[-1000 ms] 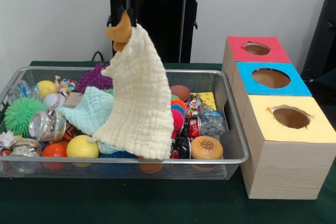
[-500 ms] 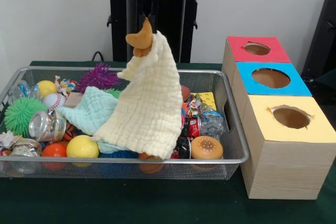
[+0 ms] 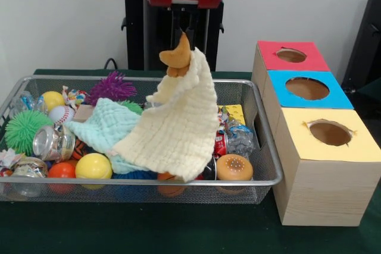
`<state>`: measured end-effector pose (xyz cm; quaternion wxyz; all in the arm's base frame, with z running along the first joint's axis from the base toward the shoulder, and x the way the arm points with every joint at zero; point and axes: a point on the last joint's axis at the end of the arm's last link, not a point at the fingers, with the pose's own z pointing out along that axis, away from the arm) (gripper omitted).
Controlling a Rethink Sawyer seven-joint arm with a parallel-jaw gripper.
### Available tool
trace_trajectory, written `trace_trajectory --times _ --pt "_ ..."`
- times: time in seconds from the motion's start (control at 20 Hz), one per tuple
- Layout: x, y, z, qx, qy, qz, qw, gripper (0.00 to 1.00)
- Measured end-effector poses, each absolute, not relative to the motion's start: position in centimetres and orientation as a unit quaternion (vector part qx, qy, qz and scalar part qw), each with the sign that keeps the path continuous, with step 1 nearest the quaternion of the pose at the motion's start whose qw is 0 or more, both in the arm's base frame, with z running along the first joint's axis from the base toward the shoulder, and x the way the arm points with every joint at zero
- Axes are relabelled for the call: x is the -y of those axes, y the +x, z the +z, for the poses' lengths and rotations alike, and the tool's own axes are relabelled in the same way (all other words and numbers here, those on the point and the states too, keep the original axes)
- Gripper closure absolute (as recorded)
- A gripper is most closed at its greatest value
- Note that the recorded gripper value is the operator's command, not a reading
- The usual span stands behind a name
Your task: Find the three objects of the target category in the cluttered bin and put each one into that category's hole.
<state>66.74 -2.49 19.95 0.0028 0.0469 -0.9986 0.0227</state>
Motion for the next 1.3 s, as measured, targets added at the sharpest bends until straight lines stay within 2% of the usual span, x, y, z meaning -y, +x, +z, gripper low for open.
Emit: trace_trajectory --times 0.55,0.85,1.3 --pt "0.9 69.2 18.7 0.999 0.041 0.015 -0.010 1.00" --pt "1.7 69.6 18.1 0.999 0.033 0.020 -0.019 1.00" --pt "3.5 70.1 18.7 0.999 0.016 0.030 -0.025 1.00"
